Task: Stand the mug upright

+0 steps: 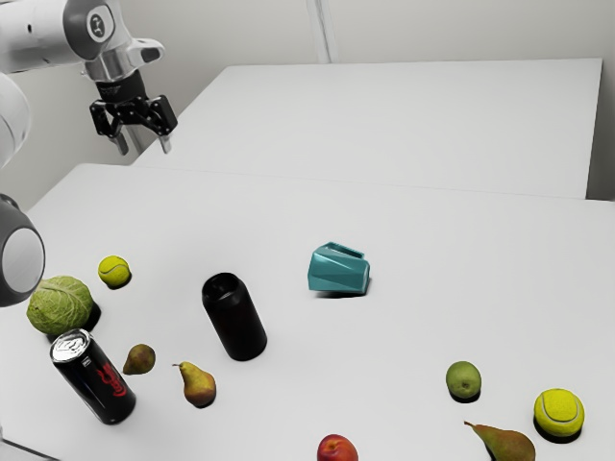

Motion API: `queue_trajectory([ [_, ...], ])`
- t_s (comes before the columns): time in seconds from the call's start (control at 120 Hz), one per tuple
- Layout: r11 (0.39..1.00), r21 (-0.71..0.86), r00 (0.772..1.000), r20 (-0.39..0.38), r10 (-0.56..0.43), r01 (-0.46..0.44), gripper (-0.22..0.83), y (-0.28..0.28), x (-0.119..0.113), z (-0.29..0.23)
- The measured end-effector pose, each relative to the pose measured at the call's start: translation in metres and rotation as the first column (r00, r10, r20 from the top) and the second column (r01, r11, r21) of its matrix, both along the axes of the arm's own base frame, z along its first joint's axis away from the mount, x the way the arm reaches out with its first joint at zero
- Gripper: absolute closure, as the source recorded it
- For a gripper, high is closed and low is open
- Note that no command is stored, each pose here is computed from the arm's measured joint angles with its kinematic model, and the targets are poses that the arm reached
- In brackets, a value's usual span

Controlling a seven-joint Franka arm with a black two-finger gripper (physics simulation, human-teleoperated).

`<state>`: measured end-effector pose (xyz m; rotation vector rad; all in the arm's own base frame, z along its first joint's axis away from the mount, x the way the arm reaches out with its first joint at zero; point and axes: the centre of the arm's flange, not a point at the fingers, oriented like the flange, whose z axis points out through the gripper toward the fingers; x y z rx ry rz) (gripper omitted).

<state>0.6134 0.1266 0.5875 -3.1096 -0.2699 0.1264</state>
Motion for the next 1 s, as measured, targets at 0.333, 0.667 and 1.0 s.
queue_trajectory([
  [0.333, 0.992, -0.118, 0.997, -0.068, -0.047, 0.039, 0.0, -0.029, -0.015, -0.065],
  [0.667, 0.911, -0.411, 0.998, 0.033, 0.054, -0.035, 0.0, -0.09, -0.023, -0.201],
  [1.0, 0.773, -0.627, 0.969, 0.122, 0.216, -0.093, 0.0, -0.136, 0.01, -0.263],
])
